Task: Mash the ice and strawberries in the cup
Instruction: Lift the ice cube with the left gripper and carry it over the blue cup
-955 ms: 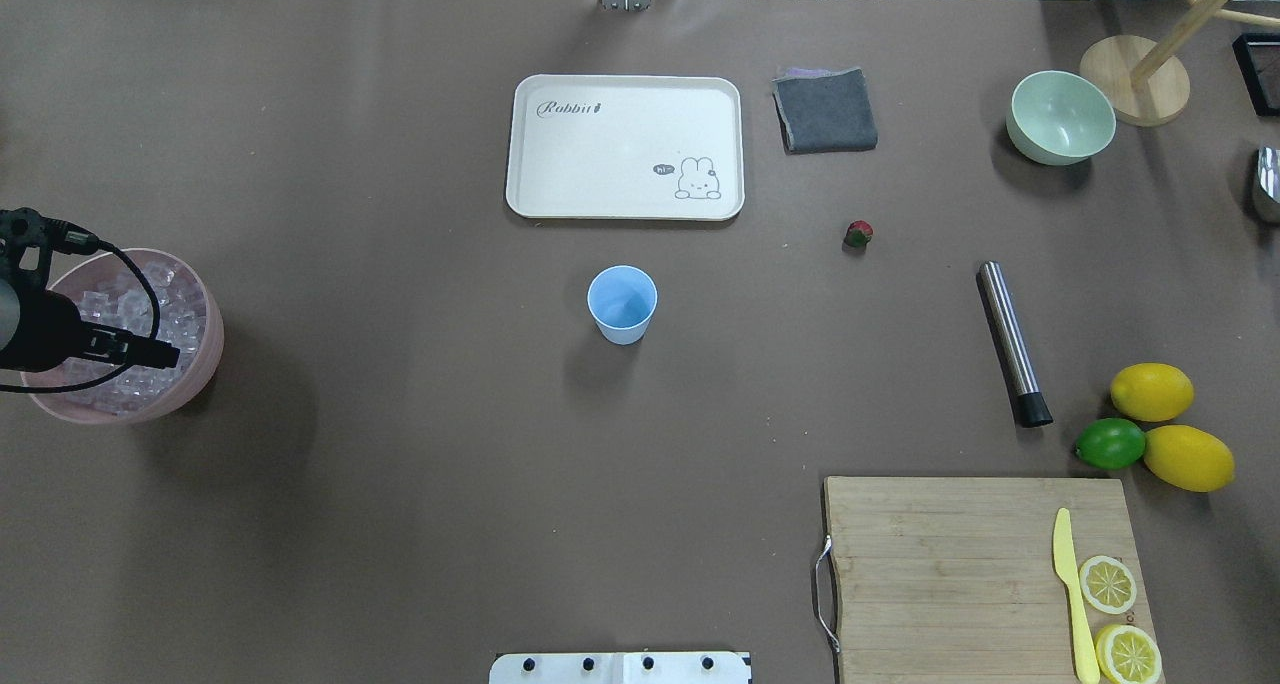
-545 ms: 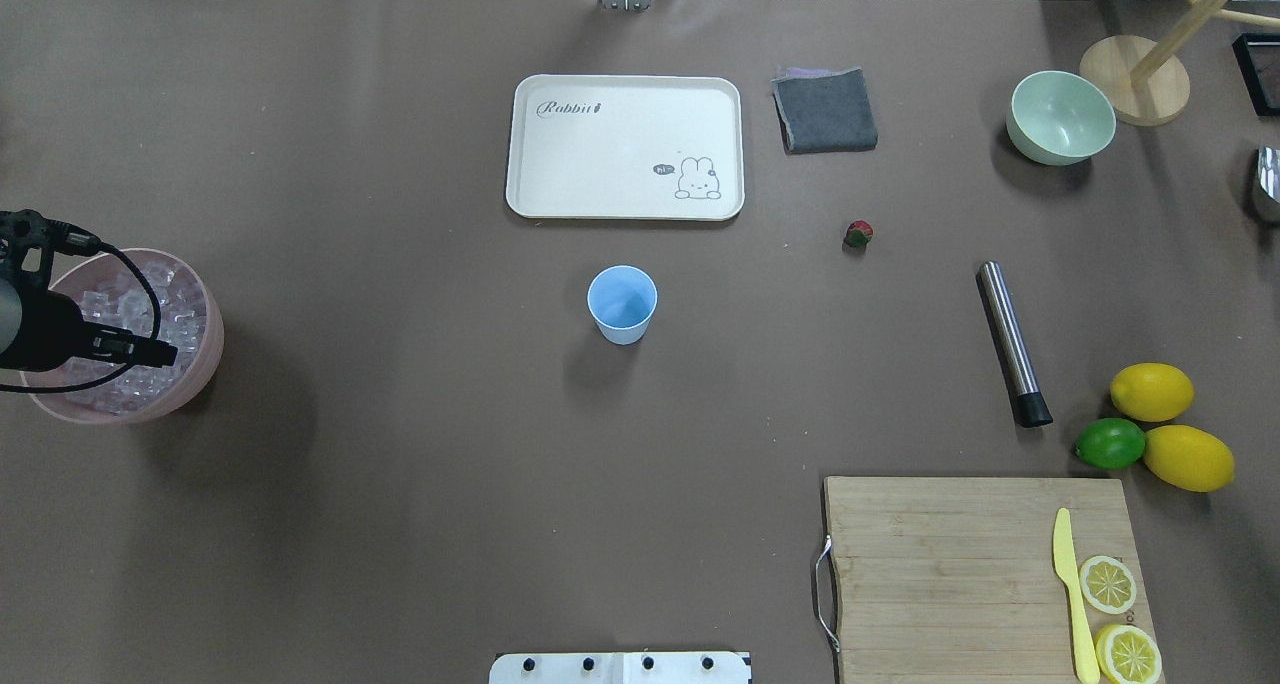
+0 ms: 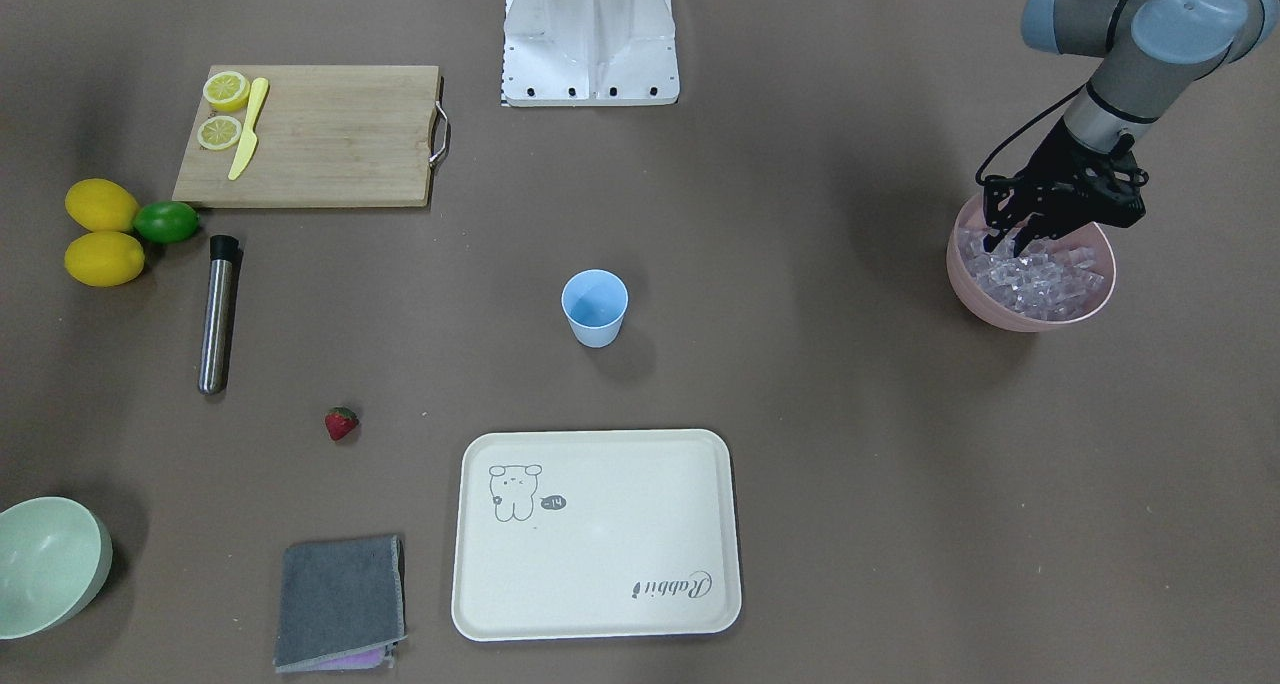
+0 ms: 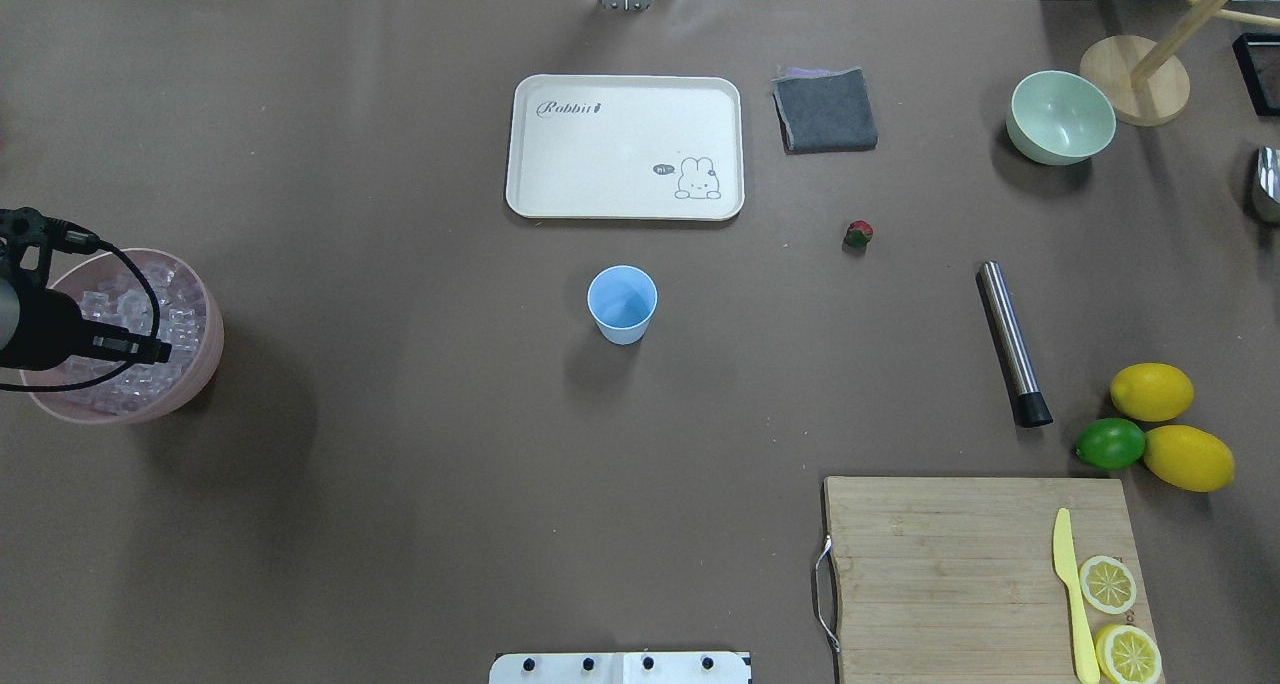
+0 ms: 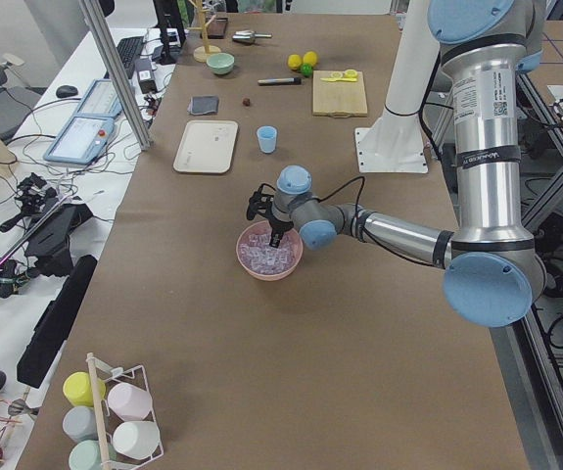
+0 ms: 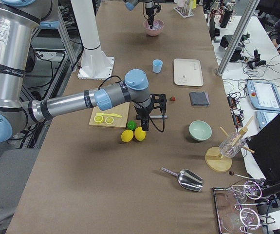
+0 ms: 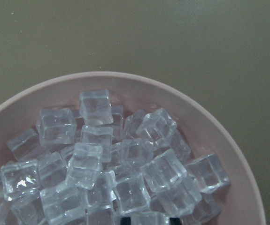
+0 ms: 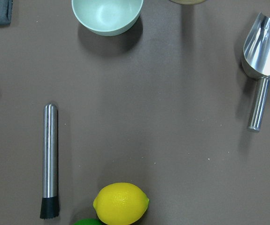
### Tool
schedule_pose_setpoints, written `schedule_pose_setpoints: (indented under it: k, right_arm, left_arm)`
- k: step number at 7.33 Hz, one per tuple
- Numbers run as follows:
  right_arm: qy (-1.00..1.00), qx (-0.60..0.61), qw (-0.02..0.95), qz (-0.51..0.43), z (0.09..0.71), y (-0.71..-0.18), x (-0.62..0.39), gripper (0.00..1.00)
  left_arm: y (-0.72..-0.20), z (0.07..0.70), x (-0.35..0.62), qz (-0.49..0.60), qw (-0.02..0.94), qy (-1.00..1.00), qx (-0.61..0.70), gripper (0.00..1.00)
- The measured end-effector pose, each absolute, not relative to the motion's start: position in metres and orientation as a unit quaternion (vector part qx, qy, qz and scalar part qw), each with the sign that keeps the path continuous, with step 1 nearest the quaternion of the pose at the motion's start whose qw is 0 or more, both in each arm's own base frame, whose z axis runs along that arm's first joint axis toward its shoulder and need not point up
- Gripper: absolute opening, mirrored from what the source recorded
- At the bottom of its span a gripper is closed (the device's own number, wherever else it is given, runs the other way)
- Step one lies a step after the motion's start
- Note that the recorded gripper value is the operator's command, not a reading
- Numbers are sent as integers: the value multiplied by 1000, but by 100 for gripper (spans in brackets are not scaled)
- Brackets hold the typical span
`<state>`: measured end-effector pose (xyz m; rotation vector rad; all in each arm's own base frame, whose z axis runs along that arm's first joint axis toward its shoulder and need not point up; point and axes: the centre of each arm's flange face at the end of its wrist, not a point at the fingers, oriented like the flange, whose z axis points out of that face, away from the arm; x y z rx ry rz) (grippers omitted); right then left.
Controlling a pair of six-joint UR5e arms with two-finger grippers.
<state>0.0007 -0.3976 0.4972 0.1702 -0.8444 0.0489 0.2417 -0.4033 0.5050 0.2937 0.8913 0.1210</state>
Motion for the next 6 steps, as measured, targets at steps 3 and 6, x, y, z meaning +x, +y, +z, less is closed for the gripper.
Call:
schedule_pose_setpoints:
  k: [3, 6]
  right_arm:
    - [-410, 88, 908, 22, 496, -398, 1, 100]
    - [-410, 89, 907, 20, 496, -398, 1, 100]
  left_arm:
    - [-427, 466, 213, 43, 871, 466, 153, 0]
    - [-467, 381, 258, 18, 845, 510, 157, 0]
